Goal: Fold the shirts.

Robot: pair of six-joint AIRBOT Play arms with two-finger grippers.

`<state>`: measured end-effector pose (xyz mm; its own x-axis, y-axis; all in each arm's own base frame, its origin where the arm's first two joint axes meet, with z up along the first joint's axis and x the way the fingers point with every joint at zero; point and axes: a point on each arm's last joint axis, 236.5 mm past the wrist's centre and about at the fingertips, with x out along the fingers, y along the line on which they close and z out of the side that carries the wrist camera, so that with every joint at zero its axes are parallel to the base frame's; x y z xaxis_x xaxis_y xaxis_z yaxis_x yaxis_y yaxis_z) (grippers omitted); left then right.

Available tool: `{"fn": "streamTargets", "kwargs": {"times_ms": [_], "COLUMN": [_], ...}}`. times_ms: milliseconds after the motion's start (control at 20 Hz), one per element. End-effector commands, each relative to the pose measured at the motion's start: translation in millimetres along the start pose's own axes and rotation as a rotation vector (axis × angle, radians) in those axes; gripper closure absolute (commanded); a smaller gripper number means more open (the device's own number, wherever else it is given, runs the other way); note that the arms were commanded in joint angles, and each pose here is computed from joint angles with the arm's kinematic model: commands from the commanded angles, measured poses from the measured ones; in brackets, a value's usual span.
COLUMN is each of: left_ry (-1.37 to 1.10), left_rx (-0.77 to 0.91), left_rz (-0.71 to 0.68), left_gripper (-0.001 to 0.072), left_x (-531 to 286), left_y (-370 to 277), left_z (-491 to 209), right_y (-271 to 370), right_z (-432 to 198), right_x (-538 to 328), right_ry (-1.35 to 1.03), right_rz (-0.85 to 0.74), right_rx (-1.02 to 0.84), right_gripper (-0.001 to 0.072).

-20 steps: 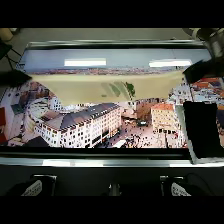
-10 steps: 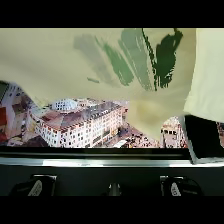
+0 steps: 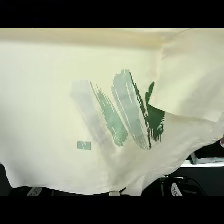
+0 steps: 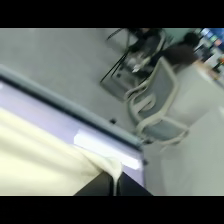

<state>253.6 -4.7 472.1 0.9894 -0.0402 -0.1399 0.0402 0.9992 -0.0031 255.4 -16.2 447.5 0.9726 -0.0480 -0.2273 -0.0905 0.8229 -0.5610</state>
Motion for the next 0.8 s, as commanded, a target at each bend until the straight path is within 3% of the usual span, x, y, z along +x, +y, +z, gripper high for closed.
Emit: {"fn": "streamTargets", "kwargs": {"times_ms": [0,250,350,500,750], "left_ry": [0.386,0.817,0.89,0.992,1.025], "left_rx": [-0.034,-0.175,-0.204,-0.222,-0.222], "left_rz": [0.006,-0.01,-0.008,-0.021,-0.033], "left_gripper": [0.0687,0.0686,0.0686,0.0686,0.0686], "left_x": [78.5,191.9,228.4,270.7,320.5], "left_y": [26.6,52.3,57.1,55.4,53.6], "left_z": [-107.3,-298.8,-352.7,-416.8,-460.7], "right_y": [54.8,180.5,217.1,270.1,267.7], "right_z": [-77.4,-205.6,-238.2,-265.9,-255.8], "right_x": [86.1,236.3,300.6,357.2,407.9], "right_ry": [0.328,0.742,0.771,0.763,0.601], "right_rz": [0.296,0.678,0.641,0.653,0.554], "right_rx": [0.063,0.114,0.118,0.279,0.343], "right_gripper": [0.0694,0.0694,0.0694,0.0694,0.0693]}}
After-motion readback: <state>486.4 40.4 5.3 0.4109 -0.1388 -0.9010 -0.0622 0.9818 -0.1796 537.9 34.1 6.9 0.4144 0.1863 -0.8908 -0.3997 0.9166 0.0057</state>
